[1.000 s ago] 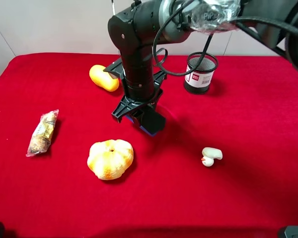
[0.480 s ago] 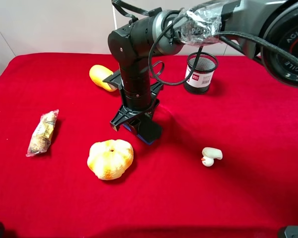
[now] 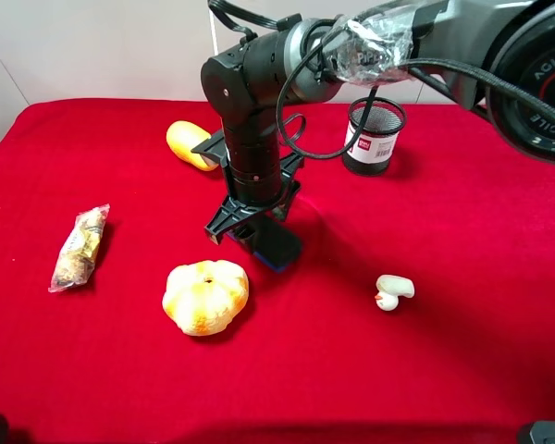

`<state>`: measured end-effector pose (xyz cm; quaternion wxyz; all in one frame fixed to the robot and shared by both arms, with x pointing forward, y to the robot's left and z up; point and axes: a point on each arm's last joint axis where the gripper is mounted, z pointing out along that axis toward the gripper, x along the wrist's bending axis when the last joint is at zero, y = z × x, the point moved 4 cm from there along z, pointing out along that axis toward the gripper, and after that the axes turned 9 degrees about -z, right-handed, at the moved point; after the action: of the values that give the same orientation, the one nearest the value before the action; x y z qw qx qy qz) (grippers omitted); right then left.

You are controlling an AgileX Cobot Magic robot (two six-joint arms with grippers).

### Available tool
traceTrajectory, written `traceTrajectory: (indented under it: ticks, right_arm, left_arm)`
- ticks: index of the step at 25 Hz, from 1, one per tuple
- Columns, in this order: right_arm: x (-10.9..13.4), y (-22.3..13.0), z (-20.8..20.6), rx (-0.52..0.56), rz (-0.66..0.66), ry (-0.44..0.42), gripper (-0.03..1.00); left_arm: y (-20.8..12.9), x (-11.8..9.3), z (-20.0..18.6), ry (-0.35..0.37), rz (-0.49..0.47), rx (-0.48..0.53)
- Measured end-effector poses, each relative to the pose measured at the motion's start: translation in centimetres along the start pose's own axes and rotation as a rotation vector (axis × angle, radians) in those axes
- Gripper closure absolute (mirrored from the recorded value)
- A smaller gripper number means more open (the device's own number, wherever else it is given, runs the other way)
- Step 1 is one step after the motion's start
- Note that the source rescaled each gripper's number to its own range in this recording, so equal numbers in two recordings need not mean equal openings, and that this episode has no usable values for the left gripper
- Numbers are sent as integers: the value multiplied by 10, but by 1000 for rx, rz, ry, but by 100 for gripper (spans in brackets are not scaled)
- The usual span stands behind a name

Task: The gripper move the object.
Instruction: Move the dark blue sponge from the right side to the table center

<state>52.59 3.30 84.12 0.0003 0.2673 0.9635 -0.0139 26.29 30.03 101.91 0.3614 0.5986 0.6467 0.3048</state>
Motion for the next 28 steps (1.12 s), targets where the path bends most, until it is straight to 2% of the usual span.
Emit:
traceTrajectory:
  ticks: [1, 2, 5, 9, 17, 28]
  right_arm:
    - [0, 0, 0, 0, 0, 0, 21]
    - [0, 0, 0, 0, 0, 0, 11]
    - [0, 0, 0, 0, 0, 0, 0]
    - [0, 0, -5, 0, -1, -2, -3]
    - [-3, 8, -45, -16, 0, -9, -3]
    - [-3, 10, -89, -106, 2, -22, -3]
  left_arm:
    - [0, 0, 0, 0, 0, 0]
    - [0, 0, 0, 0, 0, 0]
    - [0, 0, 0, 0, 0, 0]
    - [0, 0, 0, 0, 0, 0]
    - [0, 0, 0, 0, 0, 0]
    - [0, 0, 0, 0, 0, 0]
